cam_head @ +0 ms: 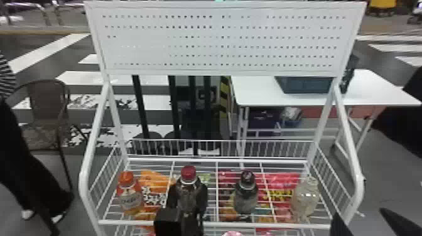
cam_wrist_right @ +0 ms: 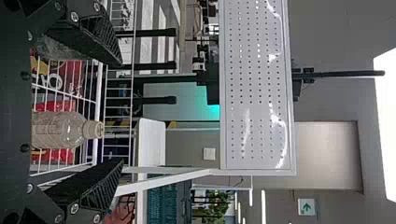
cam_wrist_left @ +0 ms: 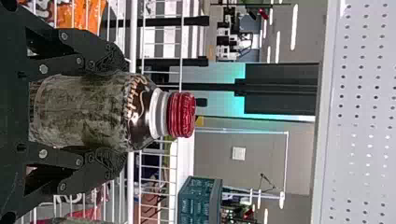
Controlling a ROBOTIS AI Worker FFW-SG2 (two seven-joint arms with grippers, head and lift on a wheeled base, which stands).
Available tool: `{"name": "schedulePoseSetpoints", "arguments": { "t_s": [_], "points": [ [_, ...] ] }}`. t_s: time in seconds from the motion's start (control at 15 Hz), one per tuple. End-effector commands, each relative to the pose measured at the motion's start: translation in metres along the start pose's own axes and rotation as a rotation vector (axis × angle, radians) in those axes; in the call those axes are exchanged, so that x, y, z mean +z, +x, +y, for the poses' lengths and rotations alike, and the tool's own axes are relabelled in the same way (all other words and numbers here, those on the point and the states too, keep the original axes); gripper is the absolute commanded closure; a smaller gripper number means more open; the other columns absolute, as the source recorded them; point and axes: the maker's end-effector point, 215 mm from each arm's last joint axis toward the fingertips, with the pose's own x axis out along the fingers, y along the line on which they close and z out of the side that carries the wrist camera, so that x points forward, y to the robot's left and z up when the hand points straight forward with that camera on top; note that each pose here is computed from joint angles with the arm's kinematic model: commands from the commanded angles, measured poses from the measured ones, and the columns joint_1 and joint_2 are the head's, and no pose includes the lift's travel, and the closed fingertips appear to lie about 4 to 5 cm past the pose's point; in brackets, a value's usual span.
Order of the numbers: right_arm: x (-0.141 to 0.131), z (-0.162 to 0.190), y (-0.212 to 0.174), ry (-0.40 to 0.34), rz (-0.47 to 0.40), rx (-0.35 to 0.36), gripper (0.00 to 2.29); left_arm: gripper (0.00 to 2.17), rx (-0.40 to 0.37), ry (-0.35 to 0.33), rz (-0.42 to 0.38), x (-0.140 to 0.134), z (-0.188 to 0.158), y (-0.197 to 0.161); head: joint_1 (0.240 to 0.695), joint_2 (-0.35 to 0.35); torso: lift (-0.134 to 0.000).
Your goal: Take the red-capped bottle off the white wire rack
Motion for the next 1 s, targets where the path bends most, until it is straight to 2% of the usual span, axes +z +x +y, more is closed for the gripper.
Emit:
{"name": "schedulePoseSetpoints", "arguments": {
  "t_s": [0.0,0.13,0.53,0.8,0.93],
  "points": [
    [0.000,-0.001,-0.001,-0.001,-0.002,-0.002,0.17,1.73,0.000,0.016,0.004,0.026,0.007,-0.020,0.499,0.000,0.000],
    [0.001,-0.001,-0.001,-0.002,-0.003,-0.003,0.17,1.73,0.013,0.016,-0.014,0.058,0.024,-0.038,0.499,0.000,0.000],
    [0.002,0.004,0.002,0.000,-0.007,0.006,0.17,1.73,0.173,0.047,-0.054,0.124,0.136,-0.091,0.499,0.000,0.000],
    [0.002,0.005,0.002,0.001,-0.009,0.007,0.17,1.73,0.210,0.040,-0.057,0.140,0.186,-0.117,0.499,0.000,0.000],
    [0.003,0.005,0.002,0.000,-0.009,0.008,0.17,1.73,0.203,0.036,-0.048,0.137,0.190,-0.123,0.499,0.000,0.000]
  ]
}}
